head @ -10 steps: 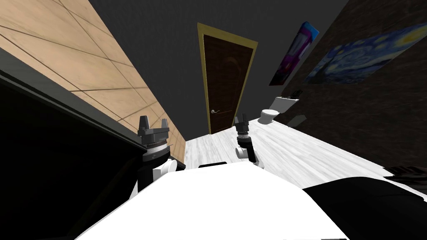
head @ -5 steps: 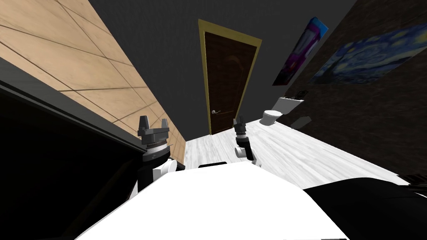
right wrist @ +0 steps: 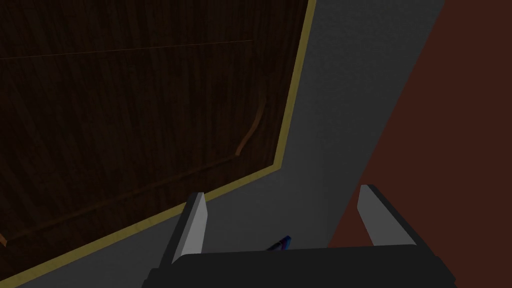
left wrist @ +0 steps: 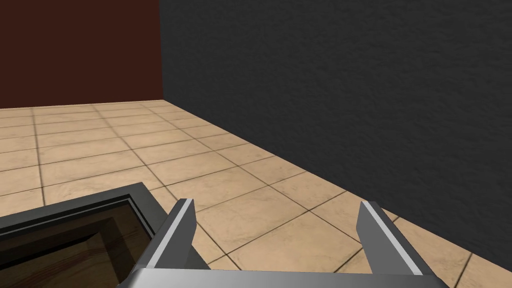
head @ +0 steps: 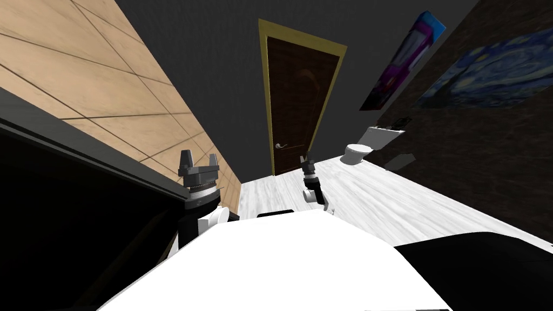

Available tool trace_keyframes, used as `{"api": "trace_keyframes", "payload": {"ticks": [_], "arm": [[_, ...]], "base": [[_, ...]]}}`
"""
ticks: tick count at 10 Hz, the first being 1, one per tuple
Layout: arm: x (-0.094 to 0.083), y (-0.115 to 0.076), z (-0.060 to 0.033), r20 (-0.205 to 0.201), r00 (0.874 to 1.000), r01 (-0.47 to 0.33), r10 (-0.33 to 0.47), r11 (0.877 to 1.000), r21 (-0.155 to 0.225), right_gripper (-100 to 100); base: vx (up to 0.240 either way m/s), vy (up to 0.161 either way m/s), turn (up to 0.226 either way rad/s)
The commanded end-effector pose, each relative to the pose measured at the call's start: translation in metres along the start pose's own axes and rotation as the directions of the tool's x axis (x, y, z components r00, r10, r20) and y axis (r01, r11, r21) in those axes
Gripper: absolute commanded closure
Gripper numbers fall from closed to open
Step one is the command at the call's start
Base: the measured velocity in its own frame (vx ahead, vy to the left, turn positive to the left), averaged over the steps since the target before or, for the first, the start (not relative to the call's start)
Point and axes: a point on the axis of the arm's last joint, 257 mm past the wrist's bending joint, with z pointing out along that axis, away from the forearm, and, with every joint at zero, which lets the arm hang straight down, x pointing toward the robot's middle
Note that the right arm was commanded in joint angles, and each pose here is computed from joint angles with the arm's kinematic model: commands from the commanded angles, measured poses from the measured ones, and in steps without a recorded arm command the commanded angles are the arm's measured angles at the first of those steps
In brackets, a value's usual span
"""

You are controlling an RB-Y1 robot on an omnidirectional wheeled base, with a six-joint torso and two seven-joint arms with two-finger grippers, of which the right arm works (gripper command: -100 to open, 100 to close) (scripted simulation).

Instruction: Pull the door open

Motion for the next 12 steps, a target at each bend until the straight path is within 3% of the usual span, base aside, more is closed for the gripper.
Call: {"api": "trace_keyframes", "payload": {"ticks": [1, 7, 12], "arm": [[-0.002, -0.009, -0.0015, 0.0, 1.0, 0.001, -0.001, 1.0, 0.015, -100], [-0.009, -0.063, -0.0031, -0.009, 1.0, 0.017, -0.016, 0.995, 0.097, -100], [-0.016, -0.105, -0.0114, -0.009, 1.0, 0.027, -0.026, 0.985, 0.173, -100]], "base": [[0.043, -0.014, 0.027], [0.068, -0.023, 0.067], [0.064, -0.017, 0.059]]}}
